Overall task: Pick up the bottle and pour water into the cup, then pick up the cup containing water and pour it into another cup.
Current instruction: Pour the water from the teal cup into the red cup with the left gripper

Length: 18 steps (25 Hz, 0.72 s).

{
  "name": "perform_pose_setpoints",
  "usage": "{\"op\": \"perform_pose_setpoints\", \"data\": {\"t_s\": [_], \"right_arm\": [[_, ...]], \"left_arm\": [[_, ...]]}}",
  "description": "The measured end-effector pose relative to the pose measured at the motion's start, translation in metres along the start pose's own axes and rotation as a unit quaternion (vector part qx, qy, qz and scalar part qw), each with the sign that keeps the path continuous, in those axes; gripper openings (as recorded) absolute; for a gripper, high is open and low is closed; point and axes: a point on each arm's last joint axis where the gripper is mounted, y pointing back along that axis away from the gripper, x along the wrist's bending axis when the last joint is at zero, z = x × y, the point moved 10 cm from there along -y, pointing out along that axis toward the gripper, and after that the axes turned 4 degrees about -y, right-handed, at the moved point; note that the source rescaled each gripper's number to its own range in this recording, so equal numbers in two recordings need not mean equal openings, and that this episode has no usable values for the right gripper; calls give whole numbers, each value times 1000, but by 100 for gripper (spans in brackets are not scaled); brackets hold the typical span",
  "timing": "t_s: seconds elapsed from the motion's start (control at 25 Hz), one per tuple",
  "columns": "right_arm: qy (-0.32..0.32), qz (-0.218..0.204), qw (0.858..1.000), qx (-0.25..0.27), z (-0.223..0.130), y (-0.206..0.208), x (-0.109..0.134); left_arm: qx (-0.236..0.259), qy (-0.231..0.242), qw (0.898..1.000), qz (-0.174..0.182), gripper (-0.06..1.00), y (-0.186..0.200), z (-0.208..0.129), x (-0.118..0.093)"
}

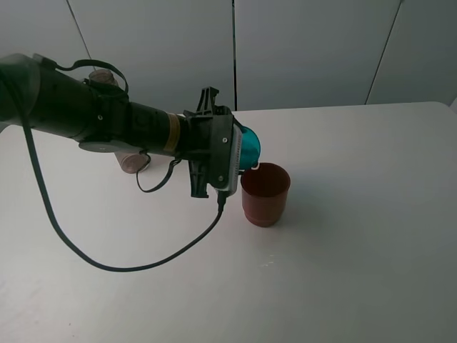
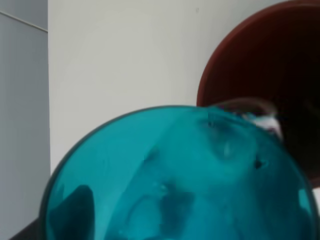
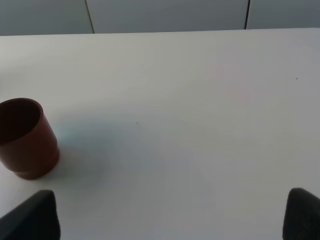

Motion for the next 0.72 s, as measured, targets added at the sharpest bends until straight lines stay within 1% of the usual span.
{"op": "perform_pose_setpoints", "data": {"t_s": [0.32, 0.56, 0.72], "right_arm": [[0, 0, 1000, 0, 0, 0, 0], [0, 0, 1000, 0, 0, 0, 0], [0, 0, 1000, 0, 0, 0, 0]], "left_arm": [[2, -18, 1000, 1, 19, 0, 0, 1], [0, -29, 999, 18, 19, -1, 4, 16], [-2, -55, 998, 26, 19, 1, 6, 23]]}}
